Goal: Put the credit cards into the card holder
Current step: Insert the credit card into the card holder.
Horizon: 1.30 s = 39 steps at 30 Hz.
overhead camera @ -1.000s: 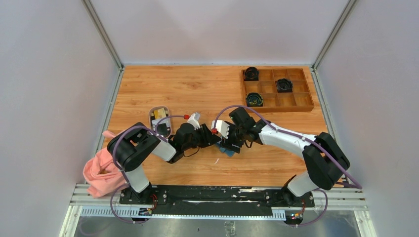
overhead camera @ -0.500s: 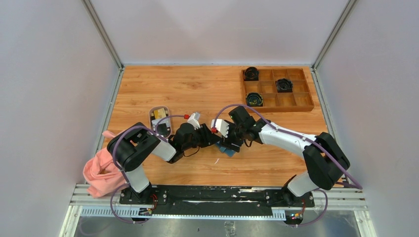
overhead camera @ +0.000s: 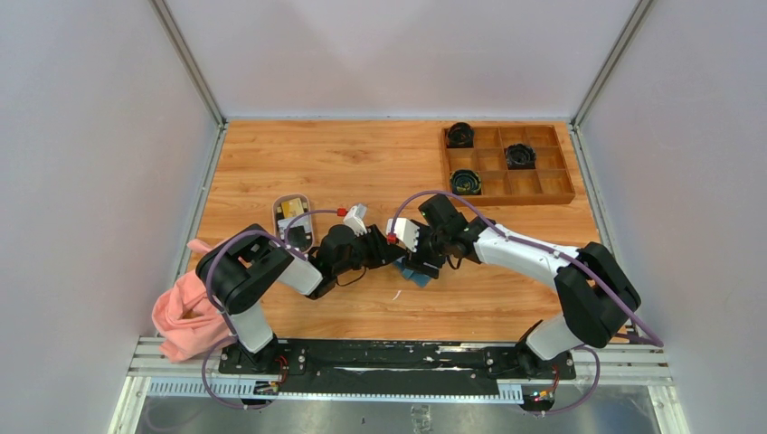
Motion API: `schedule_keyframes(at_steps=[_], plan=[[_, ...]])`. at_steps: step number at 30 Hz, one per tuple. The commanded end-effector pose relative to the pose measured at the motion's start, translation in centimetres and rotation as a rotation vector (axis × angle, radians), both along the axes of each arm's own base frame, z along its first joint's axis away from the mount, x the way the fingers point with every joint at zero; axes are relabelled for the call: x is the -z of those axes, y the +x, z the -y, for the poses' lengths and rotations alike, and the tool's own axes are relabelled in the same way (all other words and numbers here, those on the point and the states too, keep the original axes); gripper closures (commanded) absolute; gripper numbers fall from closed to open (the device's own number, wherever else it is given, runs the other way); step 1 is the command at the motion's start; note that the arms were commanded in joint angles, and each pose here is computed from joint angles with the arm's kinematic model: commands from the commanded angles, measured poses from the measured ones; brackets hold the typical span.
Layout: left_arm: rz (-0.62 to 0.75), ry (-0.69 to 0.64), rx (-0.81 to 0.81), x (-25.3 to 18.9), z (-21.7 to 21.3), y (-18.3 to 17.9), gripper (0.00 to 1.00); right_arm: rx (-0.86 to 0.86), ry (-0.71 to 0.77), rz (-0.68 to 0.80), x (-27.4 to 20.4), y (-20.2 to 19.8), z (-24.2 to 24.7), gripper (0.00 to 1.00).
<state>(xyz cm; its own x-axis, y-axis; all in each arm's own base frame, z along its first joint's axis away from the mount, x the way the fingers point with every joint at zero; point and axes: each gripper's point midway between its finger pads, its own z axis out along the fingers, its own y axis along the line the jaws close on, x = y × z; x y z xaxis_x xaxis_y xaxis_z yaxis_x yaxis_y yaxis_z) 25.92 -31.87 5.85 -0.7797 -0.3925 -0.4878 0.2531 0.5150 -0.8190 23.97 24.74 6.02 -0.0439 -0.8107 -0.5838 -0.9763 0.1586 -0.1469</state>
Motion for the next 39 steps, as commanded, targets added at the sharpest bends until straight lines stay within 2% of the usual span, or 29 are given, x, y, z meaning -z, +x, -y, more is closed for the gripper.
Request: schedule_keyframes(at_steps=[1, 8, 26, 39], plan=[[0.009, 0.04, -0.035, 0.5, -0.8, 0.5, 0.62, 0.019, 0.005, -0.011, -0.6, 0.4, 0.1, 0.29], [0.021, 0.094, -0.063, 0.5, -1.7, 0.7, 0.59, 0.018, 0.002, -0.016, -0.4, 0.3, 0.1, 0.29], [0.032, 0.005, -0.019, -0.7, -0.3, 0.6, 0.61, 0.018, 0.0, -0.015, -0.5, 0.3, 0.1, 0.29], [0.013, 0.013, -0.017, -0.1, -0.3, 0.5, 0.61, 0.018, 0.0, -0.018, -0.4, 0.3, 0.1, 0.29]])
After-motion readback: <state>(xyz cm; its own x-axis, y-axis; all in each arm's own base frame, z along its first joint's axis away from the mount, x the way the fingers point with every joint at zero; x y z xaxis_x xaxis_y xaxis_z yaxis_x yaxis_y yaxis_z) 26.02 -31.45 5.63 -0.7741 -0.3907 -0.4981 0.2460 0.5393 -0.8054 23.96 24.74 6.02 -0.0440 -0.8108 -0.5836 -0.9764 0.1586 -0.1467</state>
